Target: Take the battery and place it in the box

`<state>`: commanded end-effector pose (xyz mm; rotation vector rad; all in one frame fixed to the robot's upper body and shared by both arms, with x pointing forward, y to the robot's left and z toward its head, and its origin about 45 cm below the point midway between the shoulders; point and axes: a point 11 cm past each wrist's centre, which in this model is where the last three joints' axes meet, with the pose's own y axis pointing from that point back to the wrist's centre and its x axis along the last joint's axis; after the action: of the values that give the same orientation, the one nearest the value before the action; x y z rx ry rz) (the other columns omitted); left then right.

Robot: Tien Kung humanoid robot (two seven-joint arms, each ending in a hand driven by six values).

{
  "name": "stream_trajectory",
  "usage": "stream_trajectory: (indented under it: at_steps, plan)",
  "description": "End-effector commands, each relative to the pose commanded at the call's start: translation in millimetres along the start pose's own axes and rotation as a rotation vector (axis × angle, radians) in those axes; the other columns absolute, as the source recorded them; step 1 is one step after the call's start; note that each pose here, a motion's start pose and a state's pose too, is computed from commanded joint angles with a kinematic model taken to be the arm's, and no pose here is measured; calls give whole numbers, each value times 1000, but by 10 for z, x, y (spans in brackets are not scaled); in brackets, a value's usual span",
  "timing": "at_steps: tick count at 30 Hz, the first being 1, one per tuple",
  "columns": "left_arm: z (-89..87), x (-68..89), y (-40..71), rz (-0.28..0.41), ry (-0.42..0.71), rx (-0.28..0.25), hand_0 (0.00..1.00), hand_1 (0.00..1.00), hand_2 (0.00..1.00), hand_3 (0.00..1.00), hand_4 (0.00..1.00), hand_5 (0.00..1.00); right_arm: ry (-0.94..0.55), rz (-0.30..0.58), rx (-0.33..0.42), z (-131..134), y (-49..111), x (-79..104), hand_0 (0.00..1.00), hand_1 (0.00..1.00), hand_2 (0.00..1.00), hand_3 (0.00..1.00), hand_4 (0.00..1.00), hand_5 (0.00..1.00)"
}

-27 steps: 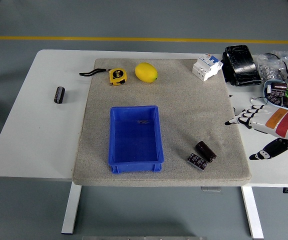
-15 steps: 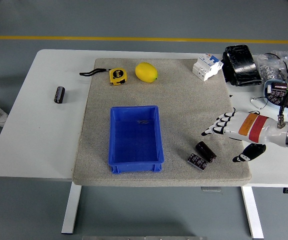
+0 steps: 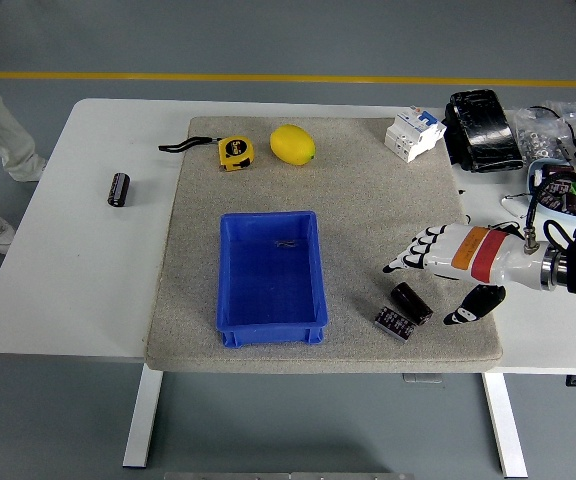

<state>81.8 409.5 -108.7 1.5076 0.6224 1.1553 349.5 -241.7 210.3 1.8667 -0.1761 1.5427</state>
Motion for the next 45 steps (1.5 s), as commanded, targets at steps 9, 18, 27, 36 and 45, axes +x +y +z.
stream_trajectory:
  at_steps: [9,18,27,36,45]
  plan:
    - [17,0,0,-4,-8,2,767,731,754,571,622,523,-20,-34,-21,66,-120,-166,869,817,852,915,998,139]
    - [60,-18,1,-12,-14,-2,771,732,754,570,623,525,-45,-51,-68,184,-122,-275,868,811,848,896,998,137]
    - [68,-16,1,-13,-18,-2,771,730,750,571,623,524,-58,-68,-76,184,-176,-330,865,807,843,890,989,137]
    - [63,-12,2,-14,-20,0,770,731,749,571,623,525,-72,-62,-72,139,-254,-327,863,805,841,887,989,140]
    - [51,-12,2,-16,-22,5,773,729,748,571,621,526,-84,-71,-68,105,-280,-373,804,723,762,818,970,161]
